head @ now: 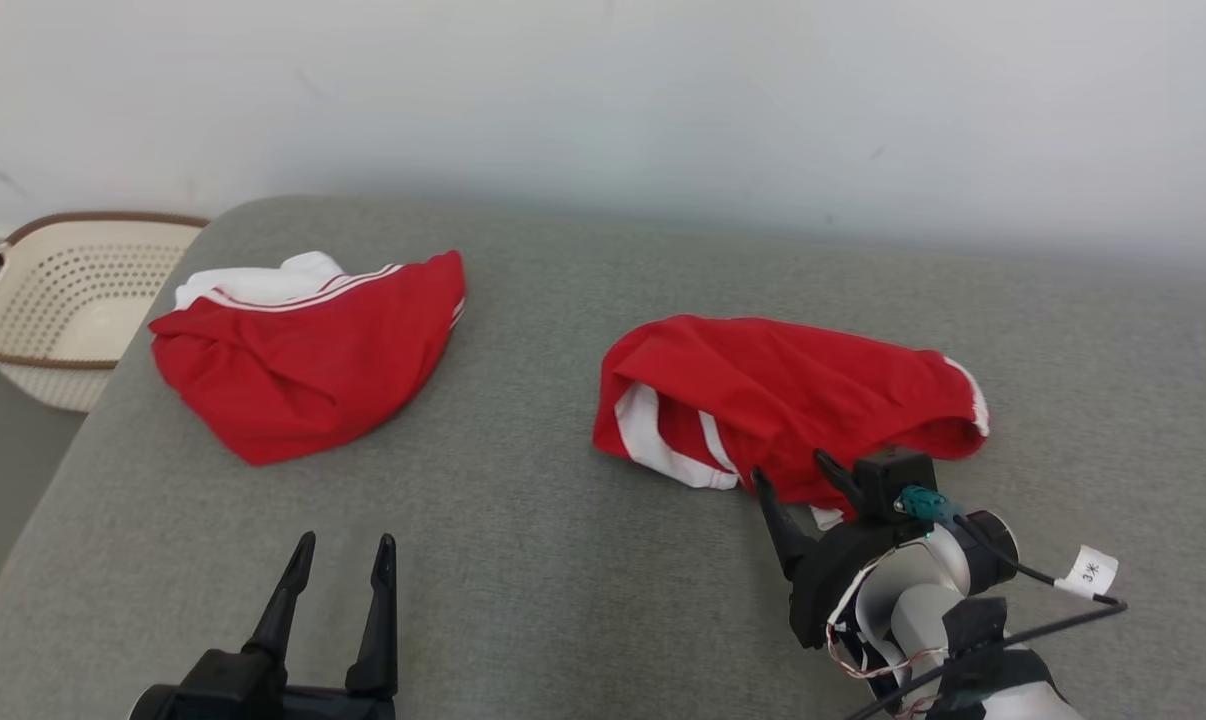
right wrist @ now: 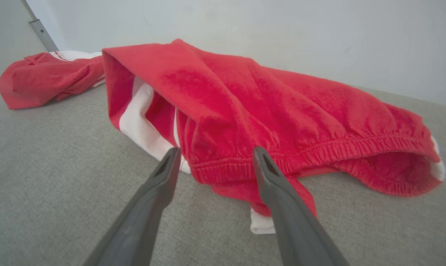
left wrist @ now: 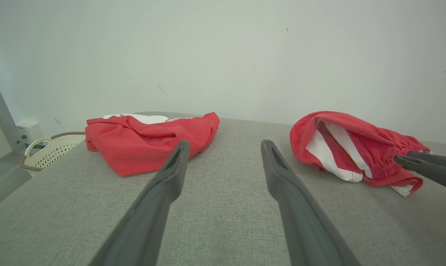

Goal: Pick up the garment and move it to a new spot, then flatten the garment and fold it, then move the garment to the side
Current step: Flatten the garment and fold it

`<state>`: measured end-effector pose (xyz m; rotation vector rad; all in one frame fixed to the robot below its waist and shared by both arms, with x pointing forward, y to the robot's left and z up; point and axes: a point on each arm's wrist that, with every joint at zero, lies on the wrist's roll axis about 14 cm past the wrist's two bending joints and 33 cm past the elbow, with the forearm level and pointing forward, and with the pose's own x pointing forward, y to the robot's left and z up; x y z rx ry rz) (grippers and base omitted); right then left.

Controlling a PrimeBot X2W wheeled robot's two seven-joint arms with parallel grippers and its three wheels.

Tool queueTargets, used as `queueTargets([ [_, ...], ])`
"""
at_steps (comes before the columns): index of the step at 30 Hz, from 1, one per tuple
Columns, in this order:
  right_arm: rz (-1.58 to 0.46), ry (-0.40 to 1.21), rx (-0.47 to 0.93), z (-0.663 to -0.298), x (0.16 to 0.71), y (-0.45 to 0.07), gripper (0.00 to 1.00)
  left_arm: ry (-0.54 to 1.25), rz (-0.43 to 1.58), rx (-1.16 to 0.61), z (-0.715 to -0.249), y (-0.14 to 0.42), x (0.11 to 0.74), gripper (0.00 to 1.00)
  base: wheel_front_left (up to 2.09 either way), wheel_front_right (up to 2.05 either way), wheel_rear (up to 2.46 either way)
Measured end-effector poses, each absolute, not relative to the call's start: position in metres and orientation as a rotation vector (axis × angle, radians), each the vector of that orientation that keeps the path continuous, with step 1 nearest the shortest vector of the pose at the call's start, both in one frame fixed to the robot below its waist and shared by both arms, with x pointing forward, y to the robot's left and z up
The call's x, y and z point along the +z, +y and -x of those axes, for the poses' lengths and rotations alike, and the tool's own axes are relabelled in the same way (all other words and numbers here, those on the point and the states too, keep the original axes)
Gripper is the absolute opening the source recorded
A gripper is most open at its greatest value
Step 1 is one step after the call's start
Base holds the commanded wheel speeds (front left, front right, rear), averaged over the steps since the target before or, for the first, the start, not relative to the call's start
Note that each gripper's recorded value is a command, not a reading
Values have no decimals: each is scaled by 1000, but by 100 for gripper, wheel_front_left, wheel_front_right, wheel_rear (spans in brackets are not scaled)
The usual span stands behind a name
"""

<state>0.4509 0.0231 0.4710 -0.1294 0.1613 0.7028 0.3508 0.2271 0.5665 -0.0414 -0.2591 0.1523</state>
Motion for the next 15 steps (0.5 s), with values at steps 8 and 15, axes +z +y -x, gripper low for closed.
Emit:
queueTargets([
  [8,195,228,729,-465,451,35,98,-235,39,199,-345,241,559,100,0,0,0],
  [15,217,242,723,-472,445,33,0,-221,41,222,-345,246,555,100,0,0,0],
])
